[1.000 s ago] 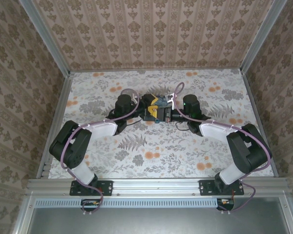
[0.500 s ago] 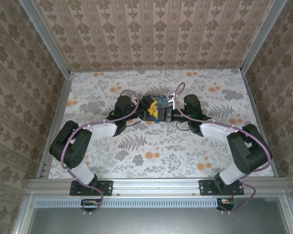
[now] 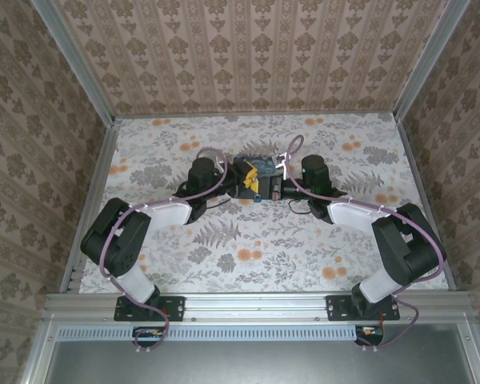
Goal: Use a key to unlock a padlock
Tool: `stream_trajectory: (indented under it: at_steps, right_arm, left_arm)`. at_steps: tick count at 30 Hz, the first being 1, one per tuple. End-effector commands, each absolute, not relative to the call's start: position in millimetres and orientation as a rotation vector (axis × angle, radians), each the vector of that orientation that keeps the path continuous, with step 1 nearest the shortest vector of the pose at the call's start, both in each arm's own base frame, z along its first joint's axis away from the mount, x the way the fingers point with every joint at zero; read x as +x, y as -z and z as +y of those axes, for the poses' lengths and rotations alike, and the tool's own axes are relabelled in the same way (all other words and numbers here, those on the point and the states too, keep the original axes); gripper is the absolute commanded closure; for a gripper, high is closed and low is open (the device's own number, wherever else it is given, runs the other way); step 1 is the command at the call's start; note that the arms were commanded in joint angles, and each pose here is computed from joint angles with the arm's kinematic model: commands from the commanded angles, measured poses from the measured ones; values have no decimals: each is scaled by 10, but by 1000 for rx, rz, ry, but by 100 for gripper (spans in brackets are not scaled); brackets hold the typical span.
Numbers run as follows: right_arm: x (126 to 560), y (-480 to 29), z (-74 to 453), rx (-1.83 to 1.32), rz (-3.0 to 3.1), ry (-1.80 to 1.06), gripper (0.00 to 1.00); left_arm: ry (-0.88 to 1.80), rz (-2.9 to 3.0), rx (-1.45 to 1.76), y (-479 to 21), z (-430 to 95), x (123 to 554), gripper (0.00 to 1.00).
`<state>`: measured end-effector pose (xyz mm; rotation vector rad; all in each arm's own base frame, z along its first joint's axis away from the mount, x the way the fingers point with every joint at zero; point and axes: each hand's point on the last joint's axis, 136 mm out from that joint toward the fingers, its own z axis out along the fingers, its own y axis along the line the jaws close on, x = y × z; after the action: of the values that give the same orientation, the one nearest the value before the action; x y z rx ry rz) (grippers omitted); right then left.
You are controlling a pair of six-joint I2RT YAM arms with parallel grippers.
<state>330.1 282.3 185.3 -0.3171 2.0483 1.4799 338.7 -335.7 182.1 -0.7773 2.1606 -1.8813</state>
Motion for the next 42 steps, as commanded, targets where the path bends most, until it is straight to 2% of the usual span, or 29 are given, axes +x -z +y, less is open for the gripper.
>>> stream_trajectory:
  at_steps: [1,7,9,12,14,17,20,24,29,42]
  right_arm:
    - [3302,-1958,2806,-341,1999,-1480,100]
    - [3295,-1980,2801,-343,1988,-1481,100]
    - [3293,-1989,2781,-342,1983,-1478,100]
    - [3309,-1991,2664,-311,1976,-1459,83]
    - [3346,-1969,2514,-261,1970,-1432,65]
    - [3395,-1939,2346,-198,1965,-1410,51]
    - [3439,-1964,2299,-177,1952,-1404,42]
    - [3535,-2092,2330,-170,1897,-1429,40]
    - [3653,-2317,2380,-159,1769,-1496,40]
    - [3696,-2490,2695,-185,1653,-1608,46]
  left_arm:
    - [1846,2143,-761,-1769,-3301,3434,80]
    - [1832,2141,-749,-1780,-3286,3455,98]
    - [1823,2143,-741,-1773,-3279,3460,100]
    - [1793,2134,-695,-1806,-3241,3502,100]
    - [1743,2135,-625,-1854,-3195,3536,100]
    - [1658,2134,-449,-1986,-3156,3577,100]
    - [1579,2120,-264,-2142,-3137,3594,100]
    - [1522,2062,5,-2366,-3206,3573,100]
    - [1454,1982,195,-2492,-3233,3544,100]
    - [1497,1912,146,-2568,-3275,3566,100]
